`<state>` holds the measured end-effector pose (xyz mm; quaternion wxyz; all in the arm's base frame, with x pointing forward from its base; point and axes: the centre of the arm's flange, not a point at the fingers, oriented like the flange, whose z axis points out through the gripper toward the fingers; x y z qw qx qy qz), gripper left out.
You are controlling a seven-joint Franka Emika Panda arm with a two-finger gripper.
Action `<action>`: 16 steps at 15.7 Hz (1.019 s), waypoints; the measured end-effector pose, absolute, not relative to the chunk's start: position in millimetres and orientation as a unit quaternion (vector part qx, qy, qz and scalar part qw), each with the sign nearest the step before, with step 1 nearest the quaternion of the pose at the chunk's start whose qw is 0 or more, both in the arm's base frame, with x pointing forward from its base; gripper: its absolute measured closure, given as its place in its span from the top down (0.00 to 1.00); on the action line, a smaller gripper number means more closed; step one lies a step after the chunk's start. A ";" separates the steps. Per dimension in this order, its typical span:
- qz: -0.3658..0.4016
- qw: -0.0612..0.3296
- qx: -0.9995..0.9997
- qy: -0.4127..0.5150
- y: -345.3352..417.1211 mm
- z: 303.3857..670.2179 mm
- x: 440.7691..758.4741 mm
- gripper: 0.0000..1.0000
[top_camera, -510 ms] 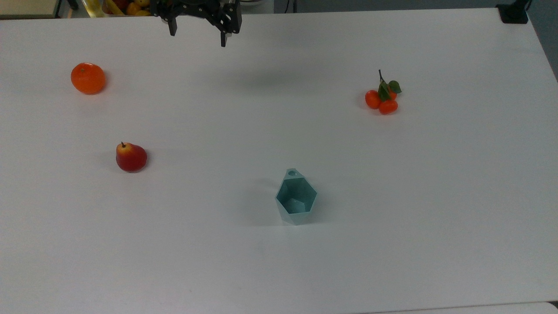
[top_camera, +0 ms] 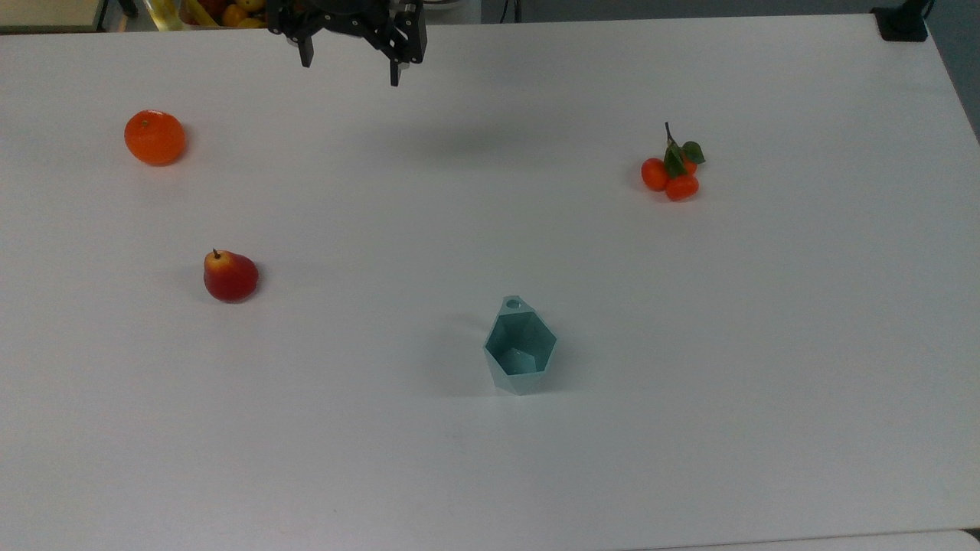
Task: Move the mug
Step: 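Lower the gripper toward the teal hexagonal mug, then close the gripper on the rim of the teal mug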
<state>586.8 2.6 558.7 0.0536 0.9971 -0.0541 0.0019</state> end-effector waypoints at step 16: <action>0.171 0.014 0.983 0.063 140.3 435.9 675.7 1.00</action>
